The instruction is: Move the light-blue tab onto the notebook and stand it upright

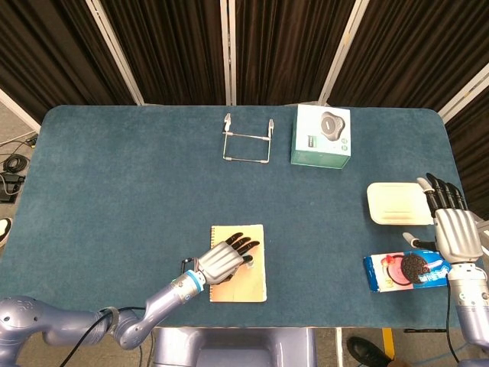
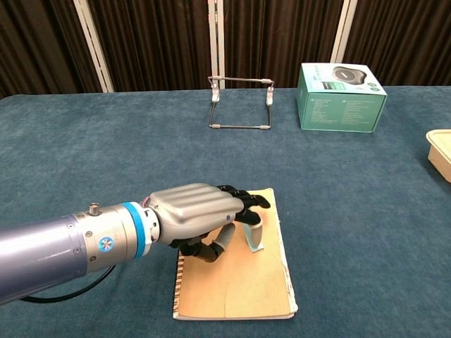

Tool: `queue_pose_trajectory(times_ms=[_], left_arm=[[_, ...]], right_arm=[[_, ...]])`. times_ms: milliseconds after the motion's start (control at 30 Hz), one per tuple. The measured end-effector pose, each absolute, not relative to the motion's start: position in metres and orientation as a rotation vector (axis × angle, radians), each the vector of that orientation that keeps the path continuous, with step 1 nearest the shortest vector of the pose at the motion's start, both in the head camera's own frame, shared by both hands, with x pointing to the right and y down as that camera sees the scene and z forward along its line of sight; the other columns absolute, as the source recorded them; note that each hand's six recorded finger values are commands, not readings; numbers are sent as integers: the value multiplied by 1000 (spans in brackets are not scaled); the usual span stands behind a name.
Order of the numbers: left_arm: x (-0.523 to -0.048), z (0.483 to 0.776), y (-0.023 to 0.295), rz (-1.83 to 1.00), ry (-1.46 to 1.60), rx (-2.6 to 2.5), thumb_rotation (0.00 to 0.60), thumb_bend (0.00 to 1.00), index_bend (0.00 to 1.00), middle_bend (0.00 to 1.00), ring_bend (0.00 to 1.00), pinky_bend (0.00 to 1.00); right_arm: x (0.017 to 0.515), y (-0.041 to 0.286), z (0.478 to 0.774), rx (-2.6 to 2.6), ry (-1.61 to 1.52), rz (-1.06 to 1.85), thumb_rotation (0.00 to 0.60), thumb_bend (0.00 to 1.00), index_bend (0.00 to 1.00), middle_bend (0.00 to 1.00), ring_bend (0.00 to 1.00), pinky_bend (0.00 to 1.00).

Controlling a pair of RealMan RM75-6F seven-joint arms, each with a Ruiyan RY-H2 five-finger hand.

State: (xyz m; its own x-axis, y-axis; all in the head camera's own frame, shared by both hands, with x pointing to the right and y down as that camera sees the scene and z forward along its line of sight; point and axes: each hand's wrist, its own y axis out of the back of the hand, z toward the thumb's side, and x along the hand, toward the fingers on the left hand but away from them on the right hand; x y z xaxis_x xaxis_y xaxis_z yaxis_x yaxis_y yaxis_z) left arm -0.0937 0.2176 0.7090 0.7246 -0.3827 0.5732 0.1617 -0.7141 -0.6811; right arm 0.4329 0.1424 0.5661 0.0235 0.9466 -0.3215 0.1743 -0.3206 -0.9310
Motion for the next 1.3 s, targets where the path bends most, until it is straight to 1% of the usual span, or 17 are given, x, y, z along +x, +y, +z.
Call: queue_pose_trajectory(times_ms=[267,567,867,1300], left_arm=[[-97,717,224,-966,134,-2182,600,1000,331,0,0,0],[-92,709,218,-933,174,-2188,600,1000,324,0,0,0],[-87,717,225,-941,136,-2187,600,1000,323,0,0,0],[-81,712,223,-915,159,-2188,600,1000,321,0,0,0]], right_arm=[[434,142,566,-1584,-1173,1365,600,0,29,0,0,0],[434,142,565,-1584,-1177,1363,600,0,29,0,0,0],[433,142,566,-1589,-1175,1363,600,0,31,0,0,0],[433,142,566,-1594,-1175,1361,600,0,31,0,0,0]])
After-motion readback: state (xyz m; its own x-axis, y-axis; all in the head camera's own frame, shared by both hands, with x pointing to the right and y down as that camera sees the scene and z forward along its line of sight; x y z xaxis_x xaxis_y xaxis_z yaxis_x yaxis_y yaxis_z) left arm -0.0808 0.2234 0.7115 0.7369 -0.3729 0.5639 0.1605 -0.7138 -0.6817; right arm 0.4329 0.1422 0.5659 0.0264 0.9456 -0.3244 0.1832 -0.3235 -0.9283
